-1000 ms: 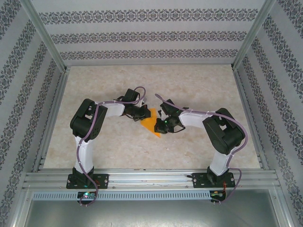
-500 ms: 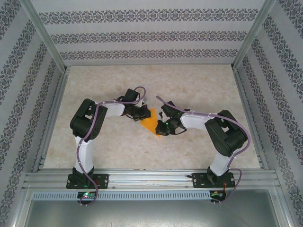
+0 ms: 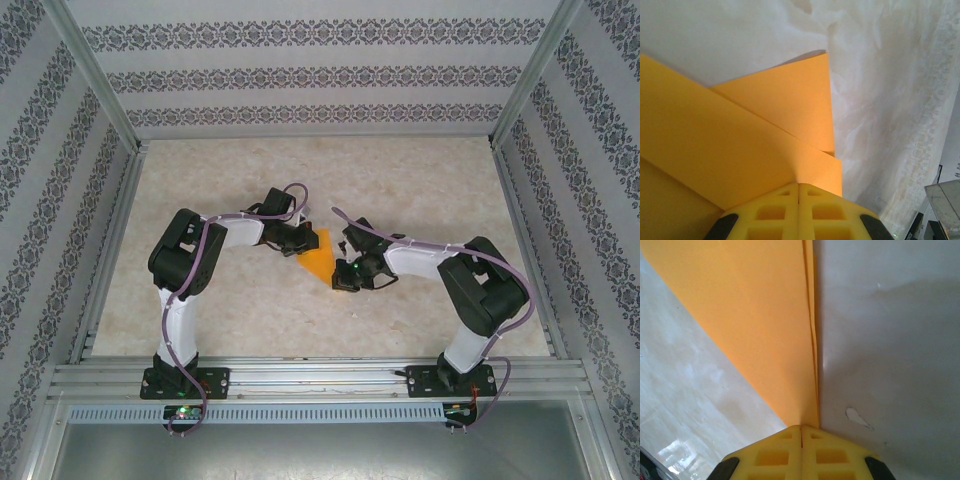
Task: Fold a paper plane with a square sheet of paper (fold left side to right side)
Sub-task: Fourth fold the wing at the center of the table, then turn over the paper at the center of the table.
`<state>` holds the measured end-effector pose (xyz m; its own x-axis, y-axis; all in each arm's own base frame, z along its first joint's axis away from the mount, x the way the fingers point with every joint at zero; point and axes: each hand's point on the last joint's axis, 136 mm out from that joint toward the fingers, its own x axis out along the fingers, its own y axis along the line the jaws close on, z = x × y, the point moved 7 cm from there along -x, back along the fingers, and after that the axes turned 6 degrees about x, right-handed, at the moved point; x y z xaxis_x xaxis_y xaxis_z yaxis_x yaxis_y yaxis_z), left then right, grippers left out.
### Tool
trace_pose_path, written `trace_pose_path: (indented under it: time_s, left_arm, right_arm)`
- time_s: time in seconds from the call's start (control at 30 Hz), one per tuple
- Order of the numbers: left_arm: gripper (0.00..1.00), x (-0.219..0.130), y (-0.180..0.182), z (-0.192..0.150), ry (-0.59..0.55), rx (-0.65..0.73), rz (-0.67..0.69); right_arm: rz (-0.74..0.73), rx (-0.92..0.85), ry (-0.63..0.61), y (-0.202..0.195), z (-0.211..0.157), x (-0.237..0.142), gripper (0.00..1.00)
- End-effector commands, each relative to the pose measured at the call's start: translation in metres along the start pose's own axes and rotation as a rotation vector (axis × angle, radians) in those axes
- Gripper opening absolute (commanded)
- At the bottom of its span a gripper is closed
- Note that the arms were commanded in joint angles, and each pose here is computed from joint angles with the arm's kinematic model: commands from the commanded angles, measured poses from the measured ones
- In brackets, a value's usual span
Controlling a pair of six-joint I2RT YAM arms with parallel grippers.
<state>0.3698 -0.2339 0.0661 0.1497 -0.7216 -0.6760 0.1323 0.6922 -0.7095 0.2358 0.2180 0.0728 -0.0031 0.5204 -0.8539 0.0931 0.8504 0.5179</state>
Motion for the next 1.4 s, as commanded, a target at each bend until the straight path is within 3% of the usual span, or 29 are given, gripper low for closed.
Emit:
trace_pose_path:
  time_s: [0.0,0.27,0.43,0.6,0.8,0.97,1.17,1.37]
  left_arm:
    - [0.00,0.014,0.049,-0.030,0.091,-0.078,0.214]
    - [0.00,0.013,0.042,-0.026,0.078,-0.071,0.175]
    - [0.00,0.010,0.028,-0.021,0.059,-0.051,0.128]
    - [0.00,0.005,0.010,-0.011,0.030,-0.034,0.069]
    - [0.10,-0.016,-0.030,0.011,-0.044,0.005,-0.068]
    - [0.24,-0.053,-0.053,0.029,-0.139,0.055,-0.085]
    - [0.29,-0.100,-0.041,0.028,-0.257,0.050,-0.017]
    - [0.31,-0.122,-0.023,0.014,-0.282,0.022,0.019]
  right_arm:
    - [-0.213,0.090,0.193,-0.044,-0.046,0.004,0.00]
    - [-0.022,0.022,0.139,-0.012,-0.034,-0.030,0.00]
    - [0.169,-0.060,0.020,0.004,-0.003,-0.060,0.19]
    - [0.288,-0.145,-0.052,0.013,0.034,-0.056,0.33]
    - [0.309,-0.208,-0.091,0.016,0.066,-0.040,0.36]
    - [0.295,-0.233,-0.099,0.013,0.079,-0.032,0.40]
    - [0.328,-0.256,-0.072,0.015,0.085,-0.022,0.42]
    - [0.369,-0.268,-0.061,0.018,0.091,-0.017,0.33]
